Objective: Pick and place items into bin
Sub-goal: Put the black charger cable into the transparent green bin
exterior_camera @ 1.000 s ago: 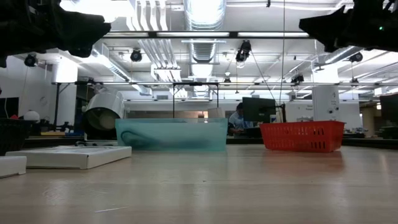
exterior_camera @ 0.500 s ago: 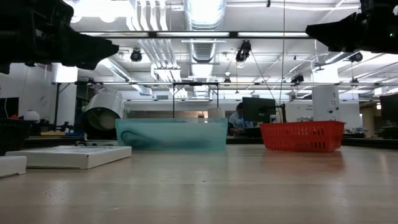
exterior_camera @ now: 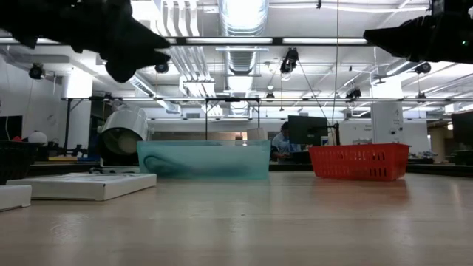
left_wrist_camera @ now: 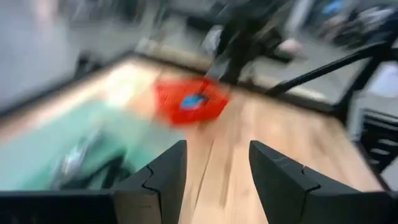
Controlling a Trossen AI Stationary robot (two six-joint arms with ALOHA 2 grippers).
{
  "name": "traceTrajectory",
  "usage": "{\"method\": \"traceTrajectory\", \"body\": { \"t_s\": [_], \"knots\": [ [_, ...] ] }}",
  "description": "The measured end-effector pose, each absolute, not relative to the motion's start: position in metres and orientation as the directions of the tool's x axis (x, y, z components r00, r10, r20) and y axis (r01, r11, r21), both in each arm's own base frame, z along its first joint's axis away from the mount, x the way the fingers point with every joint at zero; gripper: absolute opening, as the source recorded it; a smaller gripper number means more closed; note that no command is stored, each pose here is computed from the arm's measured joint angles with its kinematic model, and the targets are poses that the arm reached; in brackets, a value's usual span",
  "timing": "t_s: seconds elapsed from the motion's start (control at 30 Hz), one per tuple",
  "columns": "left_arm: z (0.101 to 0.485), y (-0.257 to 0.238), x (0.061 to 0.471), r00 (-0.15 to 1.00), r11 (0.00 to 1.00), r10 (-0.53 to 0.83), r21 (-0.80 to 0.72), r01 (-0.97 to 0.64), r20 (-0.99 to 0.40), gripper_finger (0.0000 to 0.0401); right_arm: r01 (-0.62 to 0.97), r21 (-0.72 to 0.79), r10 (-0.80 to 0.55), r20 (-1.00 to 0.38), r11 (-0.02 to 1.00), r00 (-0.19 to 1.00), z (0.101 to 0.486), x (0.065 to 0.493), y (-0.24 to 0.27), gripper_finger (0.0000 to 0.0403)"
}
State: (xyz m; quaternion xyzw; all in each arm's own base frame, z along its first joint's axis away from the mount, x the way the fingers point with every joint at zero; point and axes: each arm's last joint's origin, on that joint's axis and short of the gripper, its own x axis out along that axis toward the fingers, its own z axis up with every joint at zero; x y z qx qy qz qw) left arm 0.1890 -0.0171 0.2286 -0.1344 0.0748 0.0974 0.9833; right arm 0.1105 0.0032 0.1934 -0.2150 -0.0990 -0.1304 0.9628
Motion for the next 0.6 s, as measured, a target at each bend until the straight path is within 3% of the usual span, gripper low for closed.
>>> {"method": "traceTrajectory", "body": {
  "t_s": [0.23, 0.47, 0.6],
  "knots": [
    [0.256, -0.017, 0.204, 0.796, 0.724, 0.266, -0.432, -0.538, -0.545, 0.0157, 0.296, -0.393, -0.209, 0.248, 0.871, 0.946, 0.194, 0.110, 0.003, 0.0052],
    [0.269, -0.018, 0.212, 0.553, 0.495, 0.293, -0.371, -0.786, -0.780, 0.0157, 0.299, -0.416, -0.209, 0.248, 0.859, 0.946, 0.194, 0.111, 0.003, 0.0052],
    [0.256, -0.021, 0.223, 0.442, 0.433, 0.275, -0.300, -0.850, -0.854, 0.0157, 0.299, -0.417, -0.209, 0.248, 0.859, 0.946, 0.194, 0.111, 0.003, 0.0052]
  ]
}}
